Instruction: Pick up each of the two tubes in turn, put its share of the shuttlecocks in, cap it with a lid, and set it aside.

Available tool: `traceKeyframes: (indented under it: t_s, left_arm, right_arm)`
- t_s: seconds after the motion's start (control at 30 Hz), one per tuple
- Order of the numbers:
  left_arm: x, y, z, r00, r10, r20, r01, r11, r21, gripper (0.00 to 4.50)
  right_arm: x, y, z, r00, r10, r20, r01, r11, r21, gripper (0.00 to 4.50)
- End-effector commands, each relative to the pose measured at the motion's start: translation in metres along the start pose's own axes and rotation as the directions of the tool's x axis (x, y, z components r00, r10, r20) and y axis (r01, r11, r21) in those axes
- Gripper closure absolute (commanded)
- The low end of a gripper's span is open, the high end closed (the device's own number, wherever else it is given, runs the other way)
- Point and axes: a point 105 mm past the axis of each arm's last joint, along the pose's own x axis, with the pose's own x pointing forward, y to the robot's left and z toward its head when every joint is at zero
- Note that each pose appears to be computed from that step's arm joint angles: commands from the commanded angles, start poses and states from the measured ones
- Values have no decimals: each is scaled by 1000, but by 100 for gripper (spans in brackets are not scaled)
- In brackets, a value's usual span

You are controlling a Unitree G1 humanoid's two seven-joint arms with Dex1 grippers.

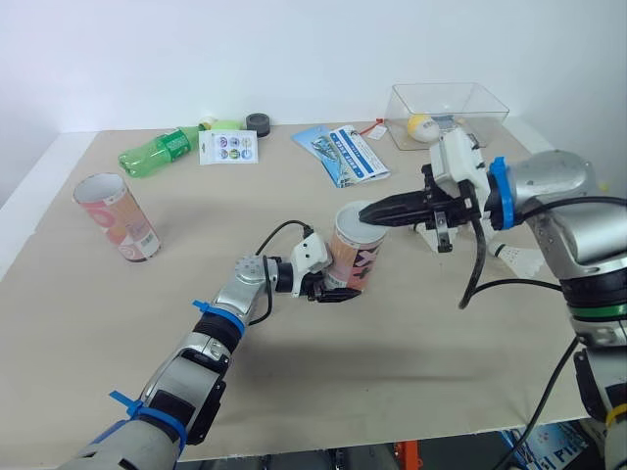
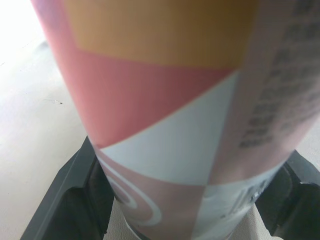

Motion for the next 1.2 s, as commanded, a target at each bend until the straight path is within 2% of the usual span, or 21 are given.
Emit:
traceKeyframes:
  t_s: [0.03, 0.53, 0.87, 1.2]
  left_arm:
    - [-1, -2, -9, 999, -5, -38, 5, 1000, -13, 121]
    - [1, -10, -9, 999, -32, -28, 32, 999, 25, 121]
    - [1, -11, -19, 999, -8, -35, 8, 1000, -6, 121]
    - [5, -13, -17, 1000, -16, -22, 16, 1000, -3, 121]
  right_arm:
    - [0, 5, 0, 1000, 11, -18, -12, 999, -52, 448]
    - [-2, -14, -3, 998, -28, -52, 26, 999, -37, 448]
    - [-5, -16, 22, 1000, -2, 3, 2, 999, -35, 448]
    - [-2, -17, 13, 1000, -9, -18, 9, 1000, -5, 448]
